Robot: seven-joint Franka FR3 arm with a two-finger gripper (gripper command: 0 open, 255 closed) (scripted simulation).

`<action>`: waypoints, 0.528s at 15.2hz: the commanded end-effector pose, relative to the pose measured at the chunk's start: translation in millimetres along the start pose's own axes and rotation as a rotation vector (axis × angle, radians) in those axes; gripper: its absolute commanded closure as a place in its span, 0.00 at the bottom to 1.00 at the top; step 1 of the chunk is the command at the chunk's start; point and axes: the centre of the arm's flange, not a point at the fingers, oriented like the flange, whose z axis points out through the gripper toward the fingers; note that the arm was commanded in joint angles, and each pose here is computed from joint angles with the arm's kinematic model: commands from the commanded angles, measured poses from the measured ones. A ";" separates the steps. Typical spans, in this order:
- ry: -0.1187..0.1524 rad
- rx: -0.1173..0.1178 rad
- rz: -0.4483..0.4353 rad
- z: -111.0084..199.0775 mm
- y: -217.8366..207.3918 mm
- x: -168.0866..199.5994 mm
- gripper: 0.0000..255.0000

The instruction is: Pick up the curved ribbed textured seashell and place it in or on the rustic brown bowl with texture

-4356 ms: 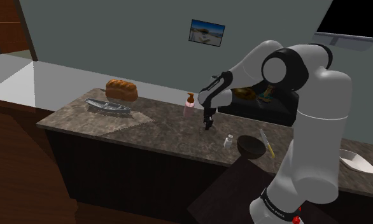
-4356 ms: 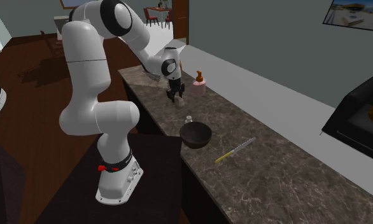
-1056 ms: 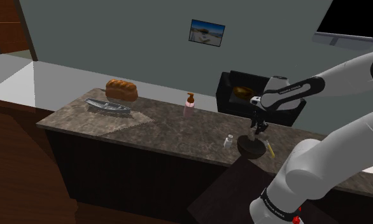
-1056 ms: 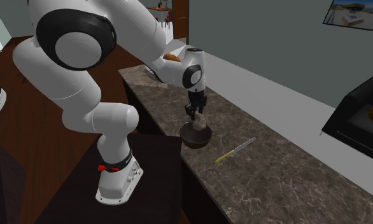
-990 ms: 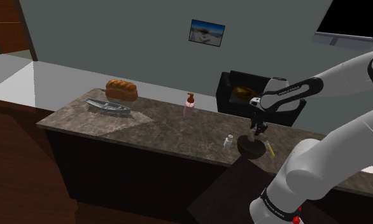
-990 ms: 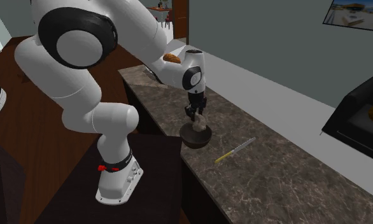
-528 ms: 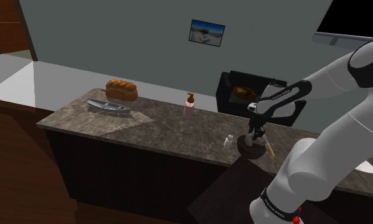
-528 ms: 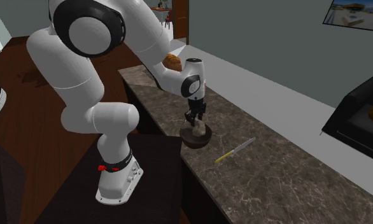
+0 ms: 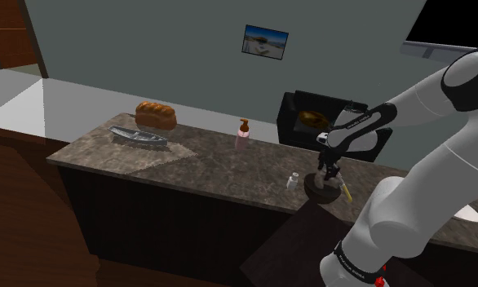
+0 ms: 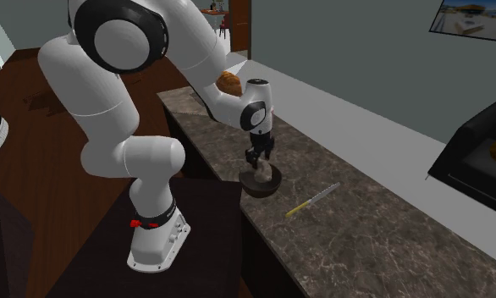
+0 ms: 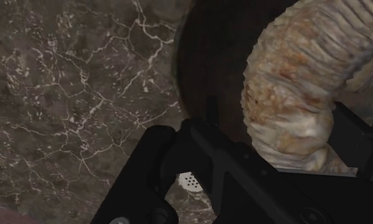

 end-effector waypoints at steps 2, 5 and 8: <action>0.000 0.000 0.000 -0.1 0.1 0.0 0.00; 0.000 0.000 0.000 -0.1 0.1 0.0 0.00; 0.000 0.000 0.000 -39.7 0.1 0.0 0.00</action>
